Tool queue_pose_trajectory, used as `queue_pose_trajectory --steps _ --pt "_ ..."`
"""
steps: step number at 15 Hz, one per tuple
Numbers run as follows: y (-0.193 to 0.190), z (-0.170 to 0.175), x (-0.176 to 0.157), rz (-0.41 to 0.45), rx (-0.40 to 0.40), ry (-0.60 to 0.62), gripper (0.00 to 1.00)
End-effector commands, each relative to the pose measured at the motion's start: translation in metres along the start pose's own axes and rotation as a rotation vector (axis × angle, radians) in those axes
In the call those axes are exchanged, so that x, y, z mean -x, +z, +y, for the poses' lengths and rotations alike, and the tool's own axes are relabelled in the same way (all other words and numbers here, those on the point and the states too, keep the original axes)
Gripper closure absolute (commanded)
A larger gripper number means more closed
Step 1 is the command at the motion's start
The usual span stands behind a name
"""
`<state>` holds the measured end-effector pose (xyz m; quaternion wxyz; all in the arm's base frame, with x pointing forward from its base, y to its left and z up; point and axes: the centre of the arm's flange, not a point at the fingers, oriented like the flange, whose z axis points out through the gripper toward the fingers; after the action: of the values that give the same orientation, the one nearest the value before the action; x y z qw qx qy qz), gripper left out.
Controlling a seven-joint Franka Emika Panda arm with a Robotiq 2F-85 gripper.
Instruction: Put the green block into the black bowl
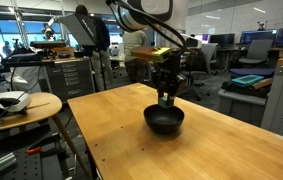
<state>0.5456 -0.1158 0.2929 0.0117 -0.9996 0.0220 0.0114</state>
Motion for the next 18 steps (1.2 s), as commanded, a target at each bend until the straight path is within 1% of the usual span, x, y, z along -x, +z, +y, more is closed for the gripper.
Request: queue_pose_trajectory --steps 1,7,10,14,18 --pt "0.002 -0.015 -0.026 -0.014 -0.017 0.001 0.81" --pt "0.033 -0.041 -0.04 -0.025 -0.05 -0.023 0.83" --pt "0.055 -0.048 -0.048 0.001 -0.068 -0.008 0.83" --pt "0.083 -0.048 -0.058 0.057 -0.063 0.029 0.83" --pt "0.111 -0.042 -0.063 0.064 -0.065 0.058 0.83"
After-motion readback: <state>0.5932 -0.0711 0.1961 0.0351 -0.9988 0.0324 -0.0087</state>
